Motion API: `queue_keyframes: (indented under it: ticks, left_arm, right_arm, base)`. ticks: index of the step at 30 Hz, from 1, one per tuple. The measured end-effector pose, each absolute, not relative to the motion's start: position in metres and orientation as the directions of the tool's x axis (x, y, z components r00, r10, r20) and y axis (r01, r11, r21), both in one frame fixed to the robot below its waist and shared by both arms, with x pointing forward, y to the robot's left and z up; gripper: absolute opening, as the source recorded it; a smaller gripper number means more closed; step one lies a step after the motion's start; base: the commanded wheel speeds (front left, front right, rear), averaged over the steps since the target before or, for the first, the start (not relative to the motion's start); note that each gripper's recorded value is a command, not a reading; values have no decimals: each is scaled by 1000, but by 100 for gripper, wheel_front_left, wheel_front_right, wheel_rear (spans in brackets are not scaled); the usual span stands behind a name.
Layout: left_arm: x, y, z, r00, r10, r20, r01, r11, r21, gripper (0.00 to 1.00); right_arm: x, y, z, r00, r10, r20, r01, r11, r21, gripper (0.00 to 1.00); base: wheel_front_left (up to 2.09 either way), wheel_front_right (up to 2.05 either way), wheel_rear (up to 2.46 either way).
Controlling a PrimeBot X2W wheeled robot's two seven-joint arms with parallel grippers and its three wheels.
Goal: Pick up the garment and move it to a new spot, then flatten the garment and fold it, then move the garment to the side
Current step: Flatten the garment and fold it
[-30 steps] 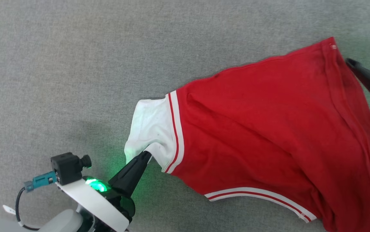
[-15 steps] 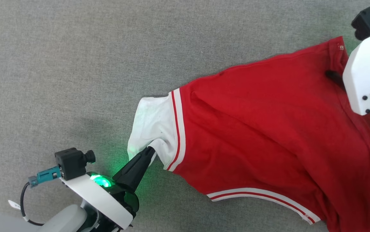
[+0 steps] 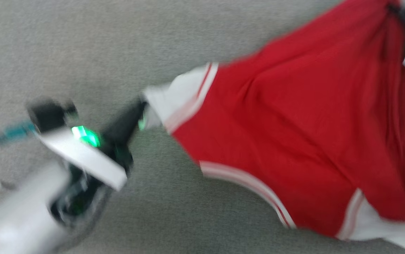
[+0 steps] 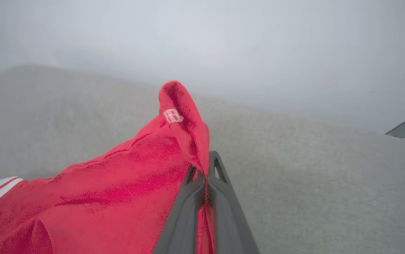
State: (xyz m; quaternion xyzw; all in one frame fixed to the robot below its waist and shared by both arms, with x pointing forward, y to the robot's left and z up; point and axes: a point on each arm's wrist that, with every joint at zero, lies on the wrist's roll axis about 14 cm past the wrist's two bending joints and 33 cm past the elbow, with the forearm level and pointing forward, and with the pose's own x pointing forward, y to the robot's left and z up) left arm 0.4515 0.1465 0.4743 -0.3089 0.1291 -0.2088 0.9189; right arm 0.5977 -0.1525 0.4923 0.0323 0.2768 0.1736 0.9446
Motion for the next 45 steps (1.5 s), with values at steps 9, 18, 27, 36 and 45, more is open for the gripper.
queue_keyframes:
  ticks: [9,18,27,36,45]
  left_arm:
    - [585,173,596,917,-370,152,384,709,-592,0]
    - [667,190,700,895,-244,373,428,705,-566,0]
    - [683,159,725,848,-292,443,514,660,-548,0]
    - [633,135,568,912,-373,170,371,573,-731,0]
    - [510,117,476,899,-436,-31,211,495,-843,0]
  right_arm:
    - [659,-202,594,967,180,-179,-140,966,217,0]
    - [698,-230,672,995,25,101,-50,967,250,0]
    - [714,-241,659,991,-46,123,14,969,246,0]
    - [680,-231,518,986,14,-165,23,975,221,0]
    - [568,-245,415,907,87,-411,29,963,268,0]
  base:
    - [0,0,0]
    - [0,0,0]
    - [0,0,0]
    - [0,0,0]
    - [0,0,0]
